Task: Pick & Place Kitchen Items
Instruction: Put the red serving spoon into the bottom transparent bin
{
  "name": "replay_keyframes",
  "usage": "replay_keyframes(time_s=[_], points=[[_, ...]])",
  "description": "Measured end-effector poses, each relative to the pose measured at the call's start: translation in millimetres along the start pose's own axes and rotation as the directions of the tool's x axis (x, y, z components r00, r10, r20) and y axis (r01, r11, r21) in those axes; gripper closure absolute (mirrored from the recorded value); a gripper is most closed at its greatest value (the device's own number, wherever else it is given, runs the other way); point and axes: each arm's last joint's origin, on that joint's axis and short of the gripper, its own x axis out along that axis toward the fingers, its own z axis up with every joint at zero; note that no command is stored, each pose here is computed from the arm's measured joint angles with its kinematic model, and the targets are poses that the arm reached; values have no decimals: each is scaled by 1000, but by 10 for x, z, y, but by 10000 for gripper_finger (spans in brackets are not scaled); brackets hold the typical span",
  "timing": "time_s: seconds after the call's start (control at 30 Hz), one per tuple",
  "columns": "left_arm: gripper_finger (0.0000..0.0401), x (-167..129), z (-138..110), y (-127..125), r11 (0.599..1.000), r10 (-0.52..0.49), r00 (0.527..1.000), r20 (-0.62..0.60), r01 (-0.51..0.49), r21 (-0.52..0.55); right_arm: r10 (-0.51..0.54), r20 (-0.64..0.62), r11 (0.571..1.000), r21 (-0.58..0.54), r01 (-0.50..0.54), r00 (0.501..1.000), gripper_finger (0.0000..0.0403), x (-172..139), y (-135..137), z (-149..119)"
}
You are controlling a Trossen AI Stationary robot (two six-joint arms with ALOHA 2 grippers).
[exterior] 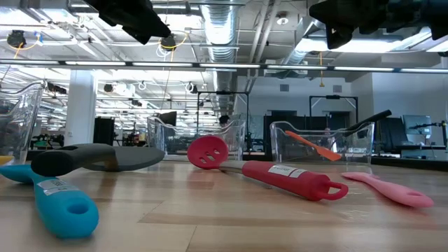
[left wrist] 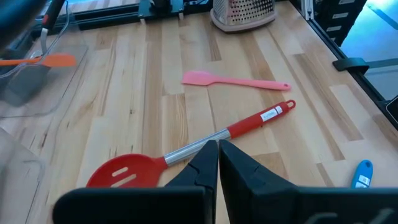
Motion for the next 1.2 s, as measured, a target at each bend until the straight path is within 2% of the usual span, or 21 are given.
replay_keyframes(time_s=[0.7,0.8,0.87,1.0,1.2], points=[[398,1,-3,0,1000,-1,1000,-1,1,-4,0,0,1000,0,0,1000,403,0,0,0],[398,1,-4,4,1000,13,1000,-2,-13,23,-23,-1,1000,0,23,1000,403,0,-6,0],[398,6,-4,45,997,60,998,-4,-59,48,-83,0,997,2,83,997,403,-1,-24,5],[398,30,-16,235,990,140,990,-21,-139,10,-199,11,980,24,199,980,403,-5,-66,22],[398,84,-149,541,988,118,992,-55,-122,-89,-191,3,980,62,190,982,403,6,-131,8]])
